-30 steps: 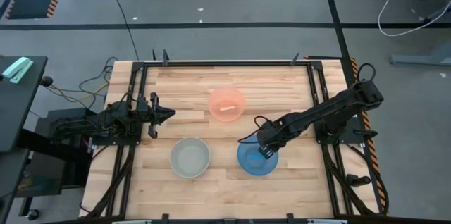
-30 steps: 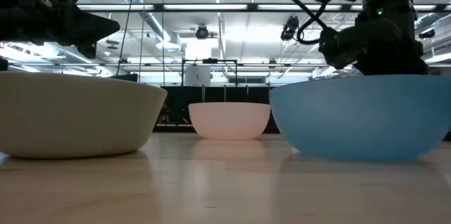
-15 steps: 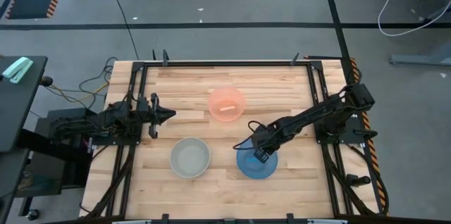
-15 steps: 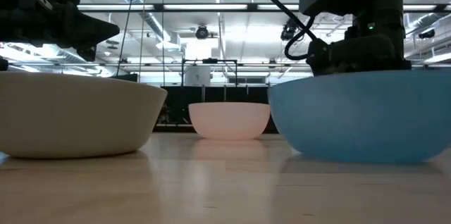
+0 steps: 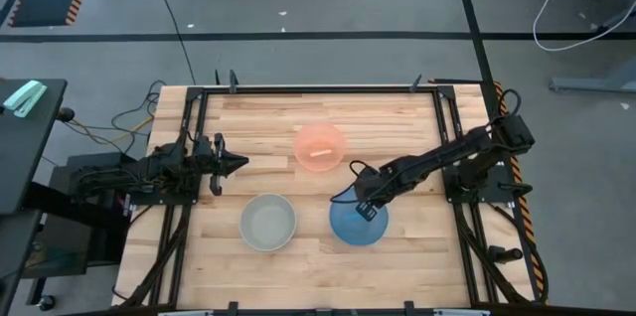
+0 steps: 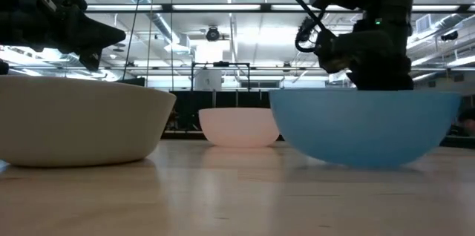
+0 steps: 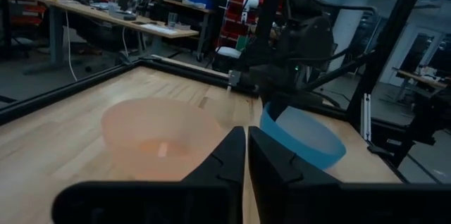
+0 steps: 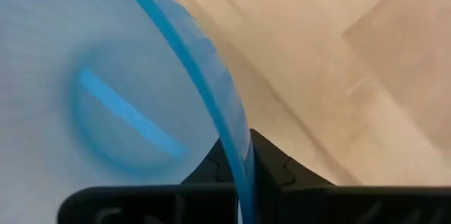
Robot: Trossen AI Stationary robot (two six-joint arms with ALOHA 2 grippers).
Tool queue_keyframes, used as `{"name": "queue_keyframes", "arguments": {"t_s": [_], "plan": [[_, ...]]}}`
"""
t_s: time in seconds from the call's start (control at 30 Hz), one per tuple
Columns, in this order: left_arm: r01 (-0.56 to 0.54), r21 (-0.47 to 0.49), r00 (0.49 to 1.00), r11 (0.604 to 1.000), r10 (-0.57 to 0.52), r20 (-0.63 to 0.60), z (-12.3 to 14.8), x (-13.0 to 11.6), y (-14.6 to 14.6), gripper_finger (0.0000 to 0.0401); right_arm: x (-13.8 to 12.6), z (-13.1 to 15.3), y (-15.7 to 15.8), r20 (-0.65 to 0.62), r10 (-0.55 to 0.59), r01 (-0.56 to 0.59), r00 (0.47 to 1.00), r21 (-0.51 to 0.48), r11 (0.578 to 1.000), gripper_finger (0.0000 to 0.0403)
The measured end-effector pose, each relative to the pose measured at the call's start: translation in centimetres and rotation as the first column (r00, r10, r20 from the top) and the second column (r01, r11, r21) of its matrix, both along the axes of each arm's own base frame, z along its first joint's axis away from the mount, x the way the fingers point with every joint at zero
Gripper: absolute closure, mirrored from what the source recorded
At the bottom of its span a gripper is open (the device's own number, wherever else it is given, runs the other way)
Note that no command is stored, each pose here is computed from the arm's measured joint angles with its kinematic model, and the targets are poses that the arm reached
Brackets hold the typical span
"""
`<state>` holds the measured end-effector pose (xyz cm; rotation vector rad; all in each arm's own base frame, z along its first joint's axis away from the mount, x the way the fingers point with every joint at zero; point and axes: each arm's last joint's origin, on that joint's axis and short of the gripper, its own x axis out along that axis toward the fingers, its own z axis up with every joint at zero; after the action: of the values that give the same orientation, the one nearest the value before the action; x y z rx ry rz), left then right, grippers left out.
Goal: Nest bowls inside each other
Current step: Stack the blue bowl on the orange bowl
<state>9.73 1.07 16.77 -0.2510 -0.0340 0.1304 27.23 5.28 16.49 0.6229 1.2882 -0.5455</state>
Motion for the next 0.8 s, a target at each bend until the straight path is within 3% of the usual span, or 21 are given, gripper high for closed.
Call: {"name": "queue_keyframes", "arguments": {"t_s": [0.37,0.6,0.8], "plan": [[-0.001,0.0,1.0,1.0,0.001,-0.01,-0.1,0.0,0.0,0.037,3.9,6.0,-3.6,0.147,0.058,-0.033,0.987,-0.165,0.986,0.0391],[-0.002,0.0,1.0,1.0,0.002,-0.011,-0.1,0.0,0.0,0.0377,5.5,10.2,-7.7,0.265,0.021,0.038,0.964,-0.216,0.976,0.0391],[-0.003,0.0,1.0,1.0,0.003,-0.011,-0.1,0.0,0.0,0.0368,5.5,11.5,-11.3,0.303,-0.06,0.132,0.951,-0.223,0.966,0.0391]]}}
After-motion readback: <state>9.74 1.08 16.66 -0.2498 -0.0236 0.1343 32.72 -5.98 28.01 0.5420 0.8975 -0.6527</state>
